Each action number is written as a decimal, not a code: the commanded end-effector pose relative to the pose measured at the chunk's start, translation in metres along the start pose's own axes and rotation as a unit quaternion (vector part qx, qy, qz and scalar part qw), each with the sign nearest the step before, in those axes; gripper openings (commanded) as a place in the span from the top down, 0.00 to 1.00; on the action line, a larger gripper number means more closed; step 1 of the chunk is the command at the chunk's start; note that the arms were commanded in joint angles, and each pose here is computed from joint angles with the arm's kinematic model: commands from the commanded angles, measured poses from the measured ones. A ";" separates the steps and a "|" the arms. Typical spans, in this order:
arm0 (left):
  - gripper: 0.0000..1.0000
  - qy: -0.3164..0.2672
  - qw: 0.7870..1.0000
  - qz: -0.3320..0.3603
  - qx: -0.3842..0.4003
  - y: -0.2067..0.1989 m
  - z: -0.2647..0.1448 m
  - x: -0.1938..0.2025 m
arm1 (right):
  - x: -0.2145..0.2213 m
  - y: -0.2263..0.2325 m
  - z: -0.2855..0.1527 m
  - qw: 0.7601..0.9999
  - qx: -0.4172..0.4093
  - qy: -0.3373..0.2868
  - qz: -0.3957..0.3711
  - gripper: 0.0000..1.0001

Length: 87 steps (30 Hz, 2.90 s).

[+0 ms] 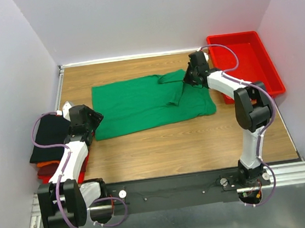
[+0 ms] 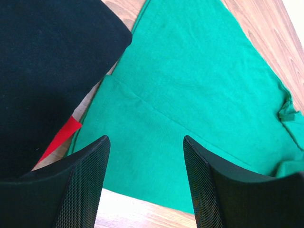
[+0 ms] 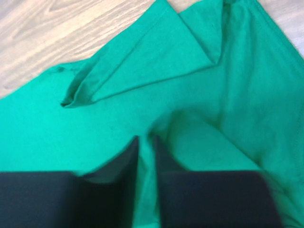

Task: Fold and stack the t-shirts
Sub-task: Fold the tshirt

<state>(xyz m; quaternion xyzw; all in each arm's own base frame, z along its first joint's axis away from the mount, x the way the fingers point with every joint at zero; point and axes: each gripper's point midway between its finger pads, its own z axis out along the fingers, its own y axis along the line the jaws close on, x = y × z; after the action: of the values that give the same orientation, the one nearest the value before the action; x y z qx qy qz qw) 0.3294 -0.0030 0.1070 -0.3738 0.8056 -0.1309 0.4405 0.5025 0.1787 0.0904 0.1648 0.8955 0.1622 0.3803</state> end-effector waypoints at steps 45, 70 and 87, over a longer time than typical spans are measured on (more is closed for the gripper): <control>0.30 0.016 1.000 0.004 0.016 -0.005 0.000 0.009 | 0.094 0.002 -0.002 0.991 0.012 0.051 -0.125 0.63; 0.32 0.020 0.999 0.009 0.024 -0.012 0.001 0.007 | 0.036 0.076 0.032 0.994 -0.059 0.002 -0.088 0.43; 0.32 0.016 0.999 0.010 0.028 -0.013 -0.002 0.006 | 0.081 -0.020 -0.056 0.993 0.016 0.020 -0.119 0.57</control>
<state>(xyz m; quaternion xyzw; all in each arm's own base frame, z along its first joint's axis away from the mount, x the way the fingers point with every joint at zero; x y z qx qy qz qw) 0.3262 -0.0122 0.0977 -0.3653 0.8170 -0.1440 0.4224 0.4217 0.1952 0.0897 0.0766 0.9071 0.1325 0.3921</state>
